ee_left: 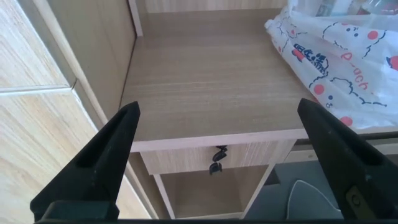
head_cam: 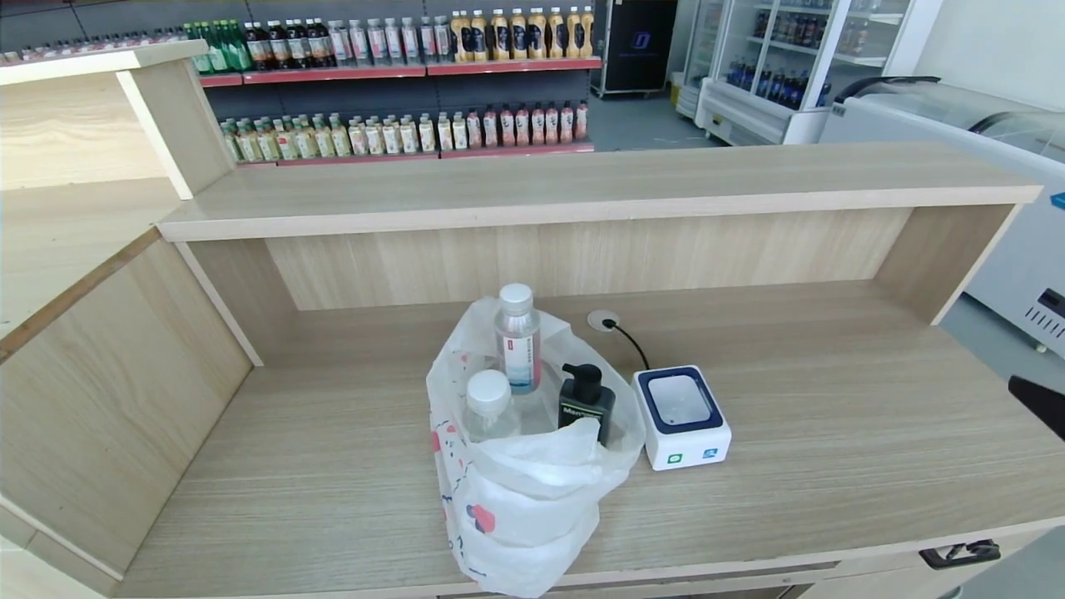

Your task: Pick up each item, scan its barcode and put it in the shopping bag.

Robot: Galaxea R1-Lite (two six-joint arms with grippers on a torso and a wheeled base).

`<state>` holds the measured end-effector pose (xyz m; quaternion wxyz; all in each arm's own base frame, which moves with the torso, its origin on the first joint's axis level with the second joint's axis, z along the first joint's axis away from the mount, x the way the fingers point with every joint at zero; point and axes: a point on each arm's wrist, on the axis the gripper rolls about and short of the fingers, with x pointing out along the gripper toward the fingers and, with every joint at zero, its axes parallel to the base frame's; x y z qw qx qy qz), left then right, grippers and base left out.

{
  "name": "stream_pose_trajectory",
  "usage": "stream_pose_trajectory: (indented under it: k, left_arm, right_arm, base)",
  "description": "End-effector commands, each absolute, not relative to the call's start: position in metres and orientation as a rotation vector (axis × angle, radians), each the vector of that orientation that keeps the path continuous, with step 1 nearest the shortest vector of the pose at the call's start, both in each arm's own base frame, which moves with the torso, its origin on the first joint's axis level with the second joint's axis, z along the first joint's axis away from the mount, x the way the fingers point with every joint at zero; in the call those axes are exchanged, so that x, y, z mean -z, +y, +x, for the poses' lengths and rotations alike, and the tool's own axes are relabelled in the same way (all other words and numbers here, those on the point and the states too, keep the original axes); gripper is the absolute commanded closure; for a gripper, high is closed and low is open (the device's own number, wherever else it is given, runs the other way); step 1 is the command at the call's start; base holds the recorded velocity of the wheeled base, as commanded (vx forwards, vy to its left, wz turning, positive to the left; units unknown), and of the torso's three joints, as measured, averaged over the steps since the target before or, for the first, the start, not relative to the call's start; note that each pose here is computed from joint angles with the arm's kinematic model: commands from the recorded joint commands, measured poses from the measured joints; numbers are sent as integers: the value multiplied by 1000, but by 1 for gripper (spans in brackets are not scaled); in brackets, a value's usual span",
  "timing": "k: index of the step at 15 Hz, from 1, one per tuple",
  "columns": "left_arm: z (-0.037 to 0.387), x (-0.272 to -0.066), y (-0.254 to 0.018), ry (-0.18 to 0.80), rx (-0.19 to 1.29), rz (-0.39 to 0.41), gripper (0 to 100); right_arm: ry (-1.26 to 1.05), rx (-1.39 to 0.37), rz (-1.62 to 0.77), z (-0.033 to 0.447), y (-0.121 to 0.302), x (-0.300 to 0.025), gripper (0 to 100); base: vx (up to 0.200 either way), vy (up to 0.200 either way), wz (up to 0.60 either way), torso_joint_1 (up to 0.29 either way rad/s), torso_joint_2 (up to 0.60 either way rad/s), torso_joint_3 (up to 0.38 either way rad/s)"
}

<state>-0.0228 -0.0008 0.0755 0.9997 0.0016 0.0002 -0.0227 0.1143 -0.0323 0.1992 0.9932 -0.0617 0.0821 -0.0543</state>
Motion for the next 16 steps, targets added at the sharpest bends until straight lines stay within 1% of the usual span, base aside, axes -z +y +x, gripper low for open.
stream_pose_trajectory:
  k: [1,2,3,4,5,6,8,10,16]
  left_arm:
    - [-23,-76,-1,1,46,3,0]
    - [-23,-76,-1,1,46,3,0]
    - [-23,-76,-1,1,46,3,0]
    - [-23,-76,-1,1,46,3,0]
    - [-23,-76,-1,1,46,3,0]
    - [-23,-76,-1,1,46,3,0]
    - [-23,-76,-1,1,46,3,0]
    - [-23,-76,-1,1,46,3,0]
    - [-23,-76,-1,1,46,3,0]
  right_arm:
    - [207,139,-24,61,-13,-156,0]
    - [220,156,-6,50,-10,-139,0]
    - [185,152,0,20,-3,-104,0]
    - [209,153,20,7,-1,-91,0]
    - [150,119,39,-12,0,-77,0]
    - [88,33,45,-16,-1,-77,0]
    - [13,41,-19,-22,-1,-75,0]
    - [5,46,32,-23,-1,-75,0]
    - [5,48,31,-23,-1,-75,0]
  base:
    - [0,0,0,0,0,0]
    - [0,0,0,0,0,0]
    - [0,0,0,0,0,0]
    - [0,0,0,0,0,0]
    - [0,0,0,0,0,0]
    - [0,0,0,0,0,0]
    - [0,0,0,0,0,0]
    - [0,0,0,0,0,0]
    - [0,0,0,0,0,0]
